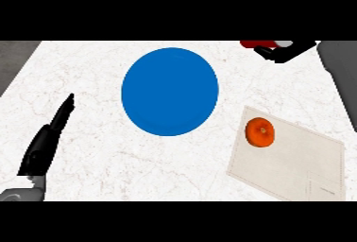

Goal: Pick the can from the placemat and place it in the plate

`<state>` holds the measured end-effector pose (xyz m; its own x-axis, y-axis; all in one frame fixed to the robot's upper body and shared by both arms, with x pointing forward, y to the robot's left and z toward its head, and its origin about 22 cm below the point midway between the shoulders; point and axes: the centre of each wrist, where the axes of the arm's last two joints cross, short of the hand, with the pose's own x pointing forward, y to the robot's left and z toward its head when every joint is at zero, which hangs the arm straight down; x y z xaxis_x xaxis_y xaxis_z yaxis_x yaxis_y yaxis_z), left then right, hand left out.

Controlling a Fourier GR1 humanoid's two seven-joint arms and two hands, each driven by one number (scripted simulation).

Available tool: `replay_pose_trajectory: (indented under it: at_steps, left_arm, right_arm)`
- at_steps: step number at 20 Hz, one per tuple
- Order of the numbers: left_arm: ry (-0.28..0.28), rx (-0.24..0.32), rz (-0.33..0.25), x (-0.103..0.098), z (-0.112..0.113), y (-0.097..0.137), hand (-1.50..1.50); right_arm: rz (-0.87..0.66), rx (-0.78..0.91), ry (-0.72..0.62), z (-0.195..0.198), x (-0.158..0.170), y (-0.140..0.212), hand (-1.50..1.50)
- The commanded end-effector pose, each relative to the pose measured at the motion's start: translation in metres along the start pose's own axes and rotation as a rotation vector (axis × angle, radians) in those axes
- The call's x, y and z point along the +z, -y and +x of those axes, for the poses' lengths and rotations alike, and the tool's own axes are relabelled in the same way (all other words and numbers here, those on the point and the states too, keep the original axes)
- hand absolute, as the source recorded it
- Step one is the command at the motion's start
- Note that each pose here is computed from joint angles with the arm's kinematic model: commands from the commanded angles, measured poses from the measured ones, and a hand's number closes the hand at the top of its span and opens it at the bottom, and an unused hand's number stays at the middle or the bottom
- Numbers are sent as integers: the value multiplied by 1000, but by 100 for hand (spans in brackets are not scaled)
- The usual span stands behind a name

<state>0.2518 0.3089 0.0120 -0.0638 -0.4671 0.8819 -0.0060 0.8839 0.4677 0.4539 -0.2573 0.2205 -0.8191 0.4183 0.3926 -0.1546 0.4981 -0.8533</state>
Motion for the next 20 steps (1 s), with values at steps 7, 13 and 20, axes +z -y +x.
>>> replay_pose_trajectory:
  at_steps: [7, 13, 20]
  left_arm:
    - [-49, -16, 33, 11, -5, -8, 0]
    - [-69, -7, 43, 24, -20, -4, 0]
    - [-71, -10, 41, 24, -18, -17, 0]
  right_arm:
    - [100, -159, 208, 19, -79, -46, 150]
    - [205, -235, 174, 55, -135, -72, 150]
    - [384, -187, 166, 77, -156, -144, 150]
